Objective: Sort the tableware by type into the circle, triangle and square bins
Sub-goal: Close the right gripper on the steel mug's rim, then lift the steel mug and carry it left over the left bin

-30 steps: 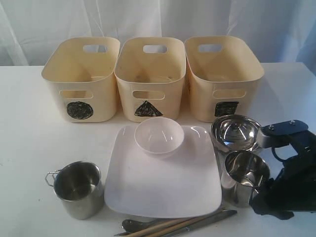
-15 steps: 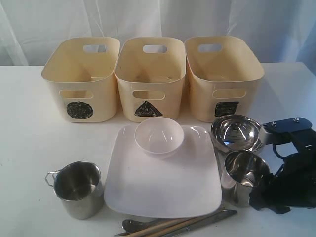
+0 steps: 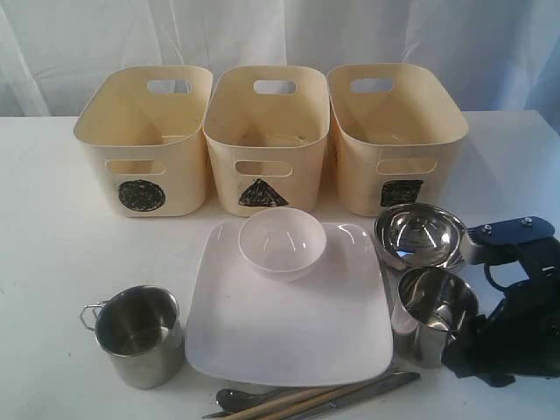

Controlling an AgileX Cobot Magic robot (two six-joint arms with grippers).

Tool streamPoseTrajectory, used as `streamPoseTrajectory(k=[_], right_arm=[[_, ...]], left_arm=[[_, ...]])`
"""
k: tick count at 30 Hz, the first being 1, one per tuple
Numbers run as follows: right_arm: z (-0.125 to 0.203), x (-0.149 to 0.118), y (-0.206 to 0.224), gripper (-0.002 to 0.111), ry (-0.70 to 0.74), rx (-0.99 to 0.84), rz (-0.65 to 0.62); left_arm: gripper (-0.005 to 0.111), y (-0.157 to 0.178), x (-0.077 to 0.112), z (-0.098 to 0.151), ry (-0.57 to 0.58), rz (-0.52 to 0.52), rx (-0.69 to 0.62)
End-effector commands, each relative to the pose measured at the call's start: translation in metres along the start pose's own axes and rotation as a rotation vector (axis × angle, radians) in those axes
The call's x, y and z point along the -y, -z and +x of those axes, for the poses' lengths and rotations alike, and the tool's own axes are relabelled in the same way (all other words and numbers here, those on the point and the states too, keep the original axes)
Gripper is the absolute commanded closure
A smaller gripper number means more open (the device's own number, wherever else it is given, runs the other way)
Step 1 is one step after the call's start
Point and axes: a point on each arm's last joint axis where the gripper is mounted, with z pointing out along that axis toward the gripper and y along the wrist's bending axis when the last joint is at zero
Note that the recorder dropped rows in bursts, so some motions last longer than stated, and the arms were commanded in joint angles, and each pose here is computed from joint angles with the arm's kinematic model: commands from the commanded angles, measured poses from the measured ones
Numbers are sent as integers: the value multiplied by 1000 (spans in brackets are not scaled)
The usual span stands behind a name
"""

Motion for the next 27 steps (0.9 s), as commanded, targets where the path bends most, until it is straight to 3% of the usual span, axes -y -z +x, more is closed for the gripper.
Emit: streamPoseTrajectory(k=[1, 15, 21, 27], right_arm=[[-2, 0, 0, 54, 7, 31, 2], [-2, 0, 0, 54, 7, 37, 7], [-2, 0, 0, 69, 7, 35, 5], [-2, -1, 0, 72, -7, 38, -3]], left_arm=[[107, 0, 1, 1, 1, 6, 2], [107, 0, 1, 1, 1, 6, 2], [107, 0, 1, 1, 1, 6, 2], [107, 0, 1, 1, 1, 6, 2]])
